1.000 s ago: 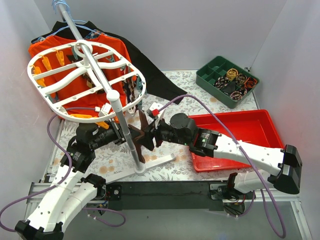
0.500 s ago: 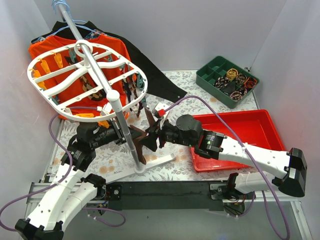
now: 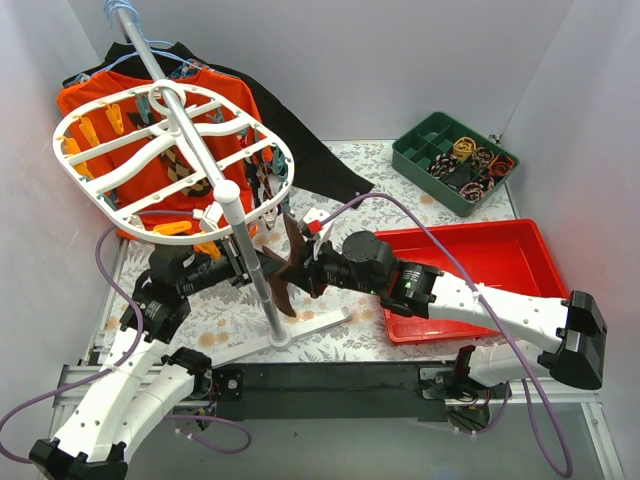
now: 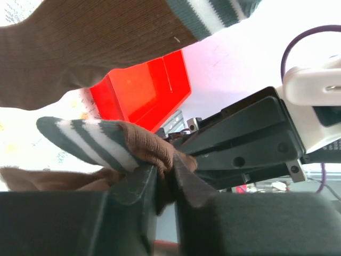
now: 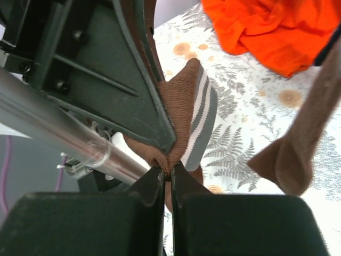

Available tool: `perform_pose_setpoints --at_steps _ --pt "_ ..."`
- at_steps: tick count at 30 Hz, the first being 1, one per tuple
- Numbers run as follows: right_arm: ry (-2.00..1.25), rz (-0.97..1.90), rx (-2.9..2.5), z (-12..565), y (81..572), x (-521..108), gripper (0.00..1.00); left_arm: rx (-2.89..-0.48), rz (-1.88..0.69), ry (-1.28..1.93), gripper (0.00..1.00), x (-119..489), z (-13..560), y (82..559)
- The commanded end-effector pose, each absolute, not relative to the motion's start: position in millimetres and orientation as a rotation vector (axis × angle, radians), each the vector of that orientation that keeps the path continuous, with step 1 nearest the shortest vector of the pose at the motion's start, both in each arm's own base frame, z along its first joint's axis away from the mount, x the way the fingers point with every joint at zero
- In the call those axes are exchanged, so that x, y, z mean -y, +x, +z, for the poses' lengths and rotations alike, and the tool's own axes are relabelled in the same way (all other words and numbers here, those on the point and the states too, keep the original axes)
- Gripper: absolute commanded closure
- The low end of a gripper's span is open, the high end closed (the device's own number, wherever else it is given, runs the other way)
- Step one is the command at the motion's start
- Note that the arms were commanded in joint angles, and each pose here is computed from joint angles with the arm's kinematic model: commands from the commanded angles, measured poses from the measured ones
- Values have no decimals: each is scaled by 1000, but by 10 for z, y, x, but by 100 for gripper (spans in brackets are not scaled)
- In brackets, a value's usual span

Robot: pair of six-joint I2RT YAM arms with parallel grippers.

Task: Remove the socks clipped to the hanger

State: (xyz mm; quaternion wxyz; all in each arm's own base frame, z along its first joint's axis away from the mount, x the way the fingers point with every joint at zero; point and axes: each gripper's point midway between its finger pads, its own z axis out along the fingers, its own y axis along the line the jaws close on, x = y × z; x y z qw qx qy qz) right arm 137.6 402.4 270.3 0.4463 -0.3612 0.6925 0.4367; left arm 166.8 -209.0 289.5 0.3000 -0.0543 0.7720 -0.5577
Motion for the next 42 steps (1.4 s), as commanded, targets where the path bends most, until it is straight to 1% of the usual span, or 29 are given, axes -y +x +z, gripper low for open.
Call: perform_pose_setpoints --at_steps 1,2,5,8,12,16,20,21,25,29,30,31,32,33,34,37,40,42 --pt "-783 1036 -1677 2863 1505 -3931 99 -2011 -1512 -89 74 2104 3054 1598" --pt "-762 1022 -1677 2883 1531 -3884 99 -2005 -1503 -91 69 2094 3063 1605" --pt "-669 923 -1723 2797 1675 -3662 99 -2003 -1465 -107 60 2057 3055 1624" --pt "-571 813 -1779 2722 1854 -3364 99 -2001 -1429 -121 58 2016 3047 1641" --pt "-445 684 -1857 2579 2099 -2856 99 -1982 -1388 -142 57 1955 3040 1652" --pt "-276 583 -1866 2628 2353 -2246 99 -1990 -1373 -145 58 1941 3000 1651" --pt "-86 363 -1917 2528 2500 -1617 99 -1993 -1366 -138 59 1938 2991 1648" --pt "-45 292 -1958 2419 2513 -1437 99 -1994 -1363 -138 59 1937 2987 1653" --pt "36 188 -2012 2221 2517 -1140 99 -2000 -1361 -140 59 1939 2971 1658" --pt "18 206 -2084 1955 2472 -1172 99 -2000 -1361 -140 59 1936 2960 1652" --pt "12 205 -2101 1889 2459 -1180 97 -2002 -1360 -140 59 1937 2957 1654" --pt "4 201 -2121 1830 2456 -1194 92 -2000 -1359 -141 59 1935 2960 1654" --pt "-5 202 -2131 1802 2450 -1205 82 -1998 -1360 -140 59 1934 2963 1652" --pt "-15 193 -2150 1753 2452 -1213 74 -2000 -1359 -141 59 1933 2964 1649" --pt "-22 195 -2157 1743 2450 -1224 61 -2001 -1359 -142 59 1933 2964 1650" --pt "-55 210 -2166 1783 2456 -1279 40 -2000 -1355 -141 59 1925 2966 1643" --pt "-148 250 -2164 1864 2458 -1389 37 -1999 -1352 -141 59 1919 2962 1636" --pt "-199 324 -2133 2026 2499 -1549 36 -2004 -1351 -143 59 1919 2945 1636"
